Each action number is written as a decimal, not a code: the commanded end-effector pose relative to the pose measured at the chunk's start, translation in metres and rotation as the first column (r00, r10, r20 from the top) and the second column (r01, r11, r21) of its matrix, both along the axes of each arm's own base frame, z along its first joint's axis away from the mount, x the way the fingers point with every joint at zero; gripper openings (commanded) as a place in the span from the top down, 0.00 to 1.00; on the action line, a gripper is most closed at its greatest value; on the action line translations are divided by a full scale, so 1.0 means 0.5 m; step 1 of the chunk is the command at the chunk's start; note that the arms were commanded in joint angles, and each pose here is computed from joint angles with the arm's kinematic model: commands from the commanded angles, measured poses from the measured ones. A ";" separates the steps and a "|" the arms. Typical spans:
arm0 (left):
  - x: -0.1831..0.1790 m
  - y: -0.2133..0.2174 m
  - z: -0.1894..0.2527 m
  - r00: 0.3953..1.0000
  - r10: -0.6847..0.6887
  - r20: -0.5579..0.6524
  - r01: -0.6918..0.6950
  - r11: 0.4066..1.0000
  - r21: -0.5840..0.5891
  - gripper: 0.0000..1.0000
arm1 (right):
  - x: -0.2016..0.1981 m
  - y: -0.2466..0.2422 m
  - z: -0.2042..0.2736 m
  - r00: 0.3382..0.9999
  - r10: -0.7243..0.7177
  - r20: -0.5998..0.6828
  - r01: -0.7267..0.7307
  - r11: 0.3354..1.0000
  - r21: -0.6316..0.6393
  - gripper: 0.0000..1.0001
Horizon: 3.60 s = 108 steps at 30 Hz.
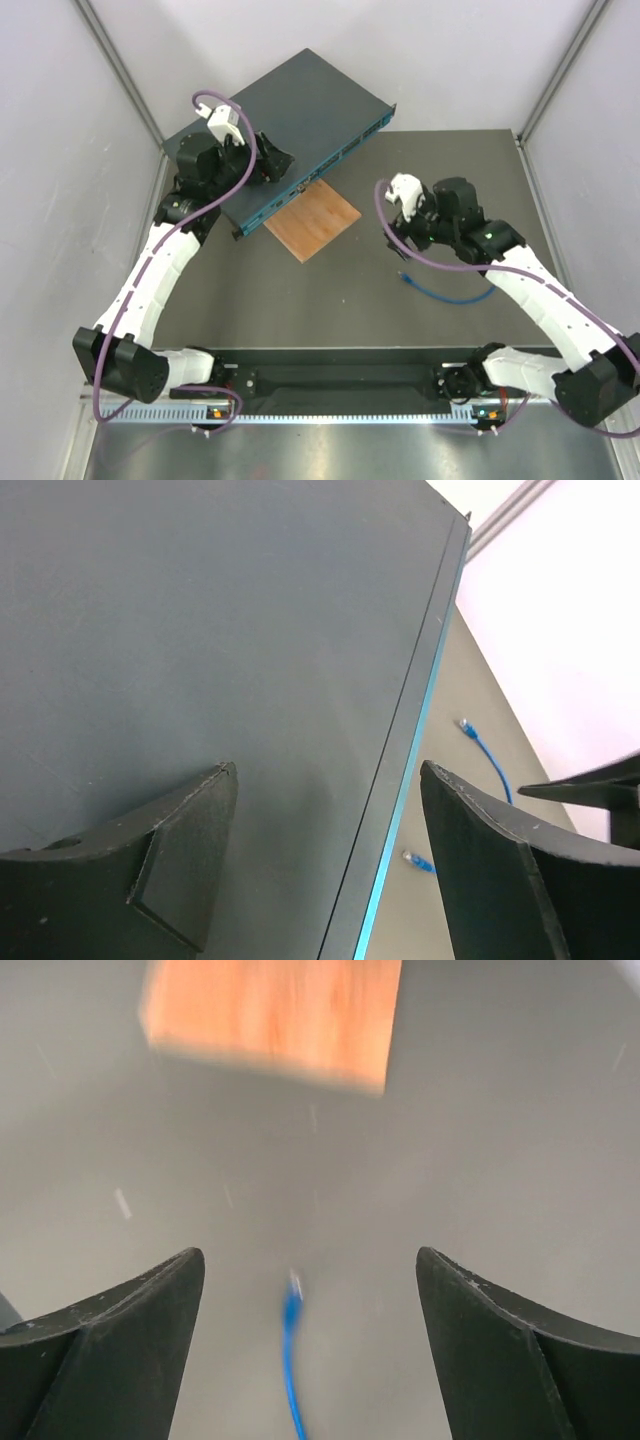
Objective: Insert the plug into the switch port
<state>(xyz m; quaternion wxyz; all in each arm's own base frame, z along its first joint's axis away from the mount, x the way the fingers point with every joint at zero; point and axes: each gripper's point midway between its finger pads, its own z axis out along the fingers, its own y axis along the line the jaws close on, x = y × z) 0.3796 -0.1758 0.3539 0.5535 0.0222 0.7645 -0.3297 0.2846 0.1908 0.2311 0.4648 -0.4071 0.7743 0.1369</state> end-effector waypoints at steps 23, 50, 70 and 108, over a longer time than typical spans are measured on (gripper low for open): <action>-0.022 0.017 0.045 0.996 -0.023 0.084 0.019 0.999 0.048 0.24 | -0.085 -0.194 -0.441 0.889 -0.085 -0.450 -0.168 0.853 -0.494 0.53; -0.223 -0.198 0.037 0.769 -0.636 0.068 0.639 0.760 -0.121 0.30 | -0.042 -0.018 0.101 0.965 0.178 0.195 -0.141 0.971 -0.192 1.00; -0.260 -0.312 -0.003 0.679 -0.732 0.053 0.734 0.677 -0.054 0.39 | -0.119 0.056 0.146 0.905 0.338 0.257 -0.284 0.932 -0.226 1.00; -0.398 -0.294 0.053 0.405 -0.836 0.370 0.892 0.450 0.039 1.00 | -0.214 0.104 0.236 0.844 0.468 0.263 -0.515 0.845 0.147 0.42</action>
